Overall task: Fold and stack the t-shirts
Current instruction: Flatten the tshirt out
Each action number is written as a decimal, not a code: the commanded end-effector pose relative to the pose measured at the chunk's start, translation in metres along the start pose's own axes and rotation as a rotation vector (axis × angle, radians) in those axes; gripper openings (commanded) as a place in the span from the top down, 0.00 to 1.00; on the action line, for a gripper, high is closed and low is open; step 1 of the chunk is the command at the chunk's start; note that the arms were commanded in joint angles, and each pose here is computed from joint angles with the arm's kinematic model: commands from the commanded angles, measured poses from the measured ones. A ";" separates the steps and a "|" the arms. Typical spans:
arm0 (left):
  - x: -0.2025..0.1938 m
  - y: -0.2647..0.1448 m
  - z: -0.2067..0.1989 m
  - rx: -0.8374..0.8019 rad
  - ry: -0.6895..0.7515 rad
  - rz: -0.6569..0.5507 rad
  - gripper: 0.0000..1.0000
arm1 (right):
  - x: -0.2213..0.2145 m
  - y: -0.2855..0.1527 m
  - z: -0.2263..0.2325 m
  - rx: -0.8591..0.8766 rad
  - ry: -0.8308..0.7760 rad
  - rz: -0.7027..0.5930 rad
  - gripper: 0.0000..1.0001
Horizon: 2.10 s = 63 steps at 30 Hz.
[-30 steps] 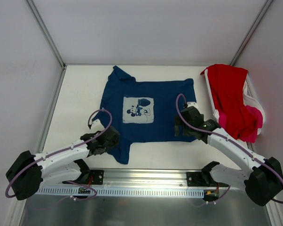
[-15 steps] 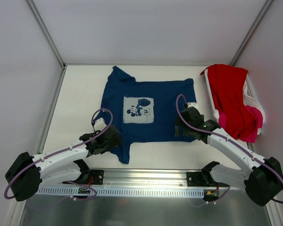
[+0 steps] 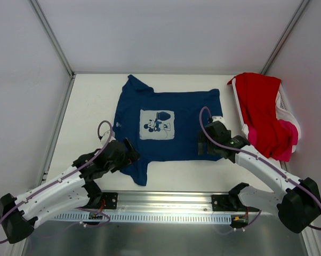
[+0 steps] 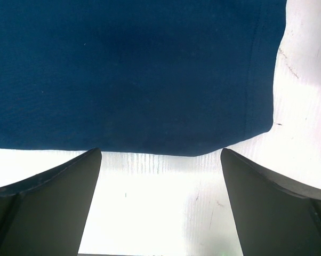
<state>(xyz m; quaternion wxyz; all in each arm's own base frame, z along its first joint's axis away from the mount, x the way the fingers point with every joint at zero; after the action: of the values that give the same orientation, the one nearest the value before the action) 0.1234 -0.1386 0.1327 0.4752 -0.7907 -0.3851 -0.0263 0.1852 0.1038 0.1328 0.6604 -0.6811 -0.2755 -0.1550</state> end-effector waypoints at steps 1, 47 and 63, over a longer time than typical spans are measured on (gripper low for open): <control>-0.003 -0.014 -0.012 -0.040 0.014 0.071 0.01 | -0.002 -0.001 0.002 0.006 0.011 0.009 0.01; -0.028 0.019 0.025 0.126 0.013 0.118 0.36 | -0.009 0.013 0.009 -0.016 -0.007 0.061 0.01; -0.032 0.032 0.042 0.201 0.024 0.092 0.45 | -0.009 0.015 0.010 -0.020 -0.016 0.067 0.01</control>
<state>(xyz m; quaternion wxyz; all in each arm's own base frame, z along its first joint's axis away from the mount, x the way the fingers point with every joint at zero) 0.1061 -0.1344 0.0785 0.5502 -0.7643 -0.3348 0.0316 0.1842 0.1113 0.1139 0.6589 -0.6960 -0.2572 -0.1235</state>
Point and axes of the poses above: each gripper's point midway between its finger pads, its own y axis out along the fingers, its own z axis along the line the jaws close on, x = y × z, the point moved 6 cm from there along -y, back along the fingers, and after that the axes turned 6 degrees about -y, right-handed, at the moved point
